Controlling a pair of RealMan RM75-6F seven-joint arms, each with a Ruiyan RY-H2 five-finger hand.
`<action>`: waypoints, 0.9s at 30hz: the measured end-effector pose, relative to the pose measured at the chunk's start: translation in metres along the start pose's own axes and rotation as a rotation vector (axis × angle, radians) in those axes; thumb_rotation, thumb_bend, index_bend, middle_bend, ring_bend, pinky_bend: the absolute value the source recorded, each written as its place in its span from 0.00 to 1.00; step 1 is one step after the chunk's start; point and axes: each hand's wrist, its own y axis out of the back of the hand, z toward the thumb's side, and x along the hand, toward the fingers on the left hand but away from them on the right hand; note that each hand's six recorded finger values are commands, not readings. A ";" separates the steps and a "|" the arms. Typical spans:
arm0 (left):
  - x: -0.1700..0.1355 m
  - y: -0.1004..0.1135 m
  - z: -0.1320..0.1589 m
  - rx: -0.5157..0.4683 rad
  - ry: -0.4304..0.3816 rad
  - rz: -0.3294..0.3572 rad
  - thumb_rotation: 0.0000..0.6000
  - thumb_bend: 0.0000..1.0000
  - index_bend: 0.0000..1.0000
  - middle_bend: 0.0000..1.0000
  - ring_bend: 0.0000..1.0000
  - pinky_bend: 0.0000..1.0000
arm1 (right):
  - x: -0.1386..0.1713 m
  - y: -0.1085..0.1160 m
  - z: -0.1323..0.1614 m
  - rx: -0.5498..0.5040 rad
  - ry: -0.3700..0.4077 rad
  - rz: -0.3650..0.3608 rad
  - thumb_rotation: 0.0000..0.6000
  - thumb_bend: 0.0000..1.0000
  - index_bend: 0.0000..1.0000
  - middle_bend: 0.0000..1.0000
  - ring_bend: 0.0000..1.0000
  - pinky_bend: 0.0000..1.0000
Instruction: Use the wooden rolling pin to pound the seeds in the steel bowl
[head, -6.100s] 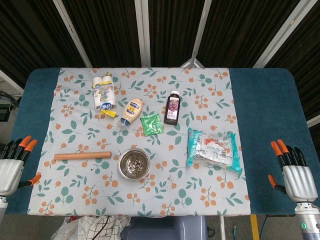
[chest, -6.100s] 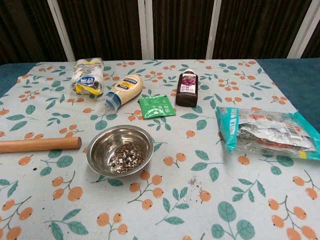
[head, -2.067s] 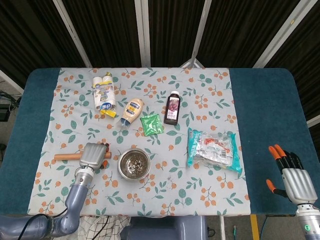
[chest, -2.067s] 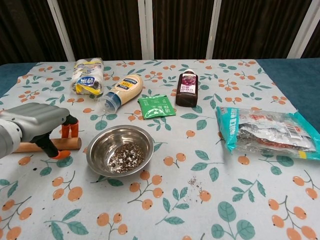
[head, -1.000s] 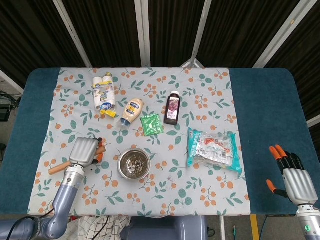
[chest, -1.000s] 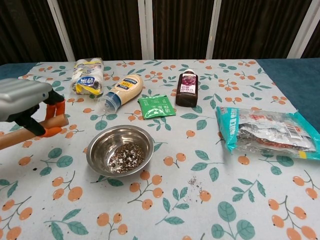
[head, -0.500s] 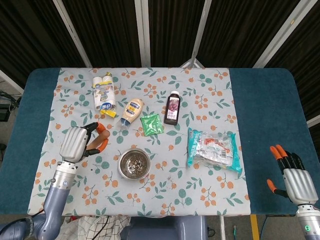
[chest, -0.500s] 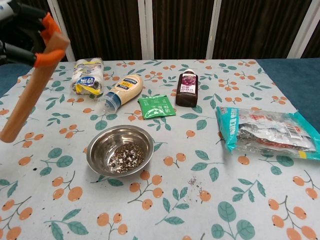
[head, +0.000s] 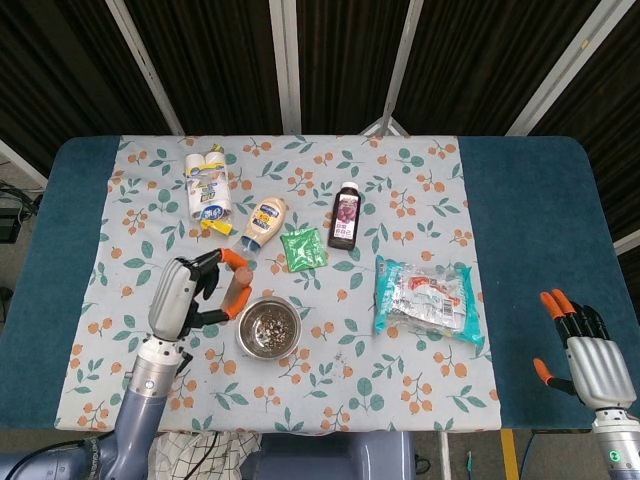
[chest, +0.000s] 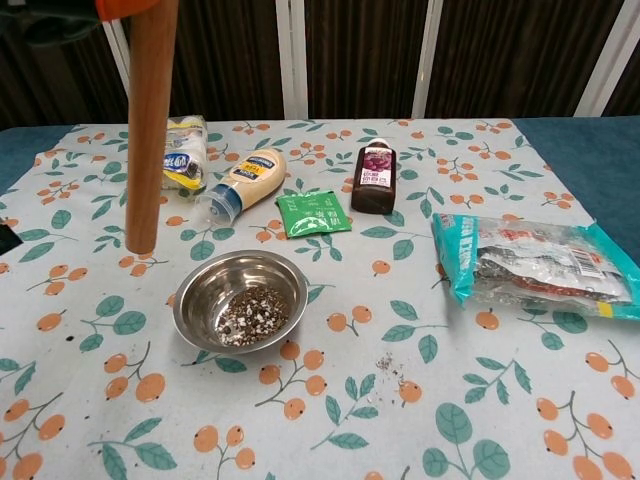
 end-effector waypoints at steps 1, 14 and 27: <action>0.001 -0.002 0.002 -0.012 -0.009 0.000 1.00 0.87 0.64 0.76 0.87 0.97 | 0.000 0.000 0.000 0.003 0.000 -0.001 1.00 0.35 0.00 0.00 0.00 0.00; 0.000 -0.053 -0.010 -0.096 -0.122 -0.018 1.00 0.85 0.63 0.76 0.87 0.97 | -0.001 0.000 -0.001 0.005 0.002 0.001 1.00 0.35 0.00 0.00 0.00 0.00; 0.000 -0.093 -0.020 -0.143 -0.147 -0.070 1.00 0.85 0.63 0.76 0.87 0.97 | -0.002 0.001 -0.002 -0.003 -0.003 0.002 1.00 0.35 0.00 0.00 0.00 0.00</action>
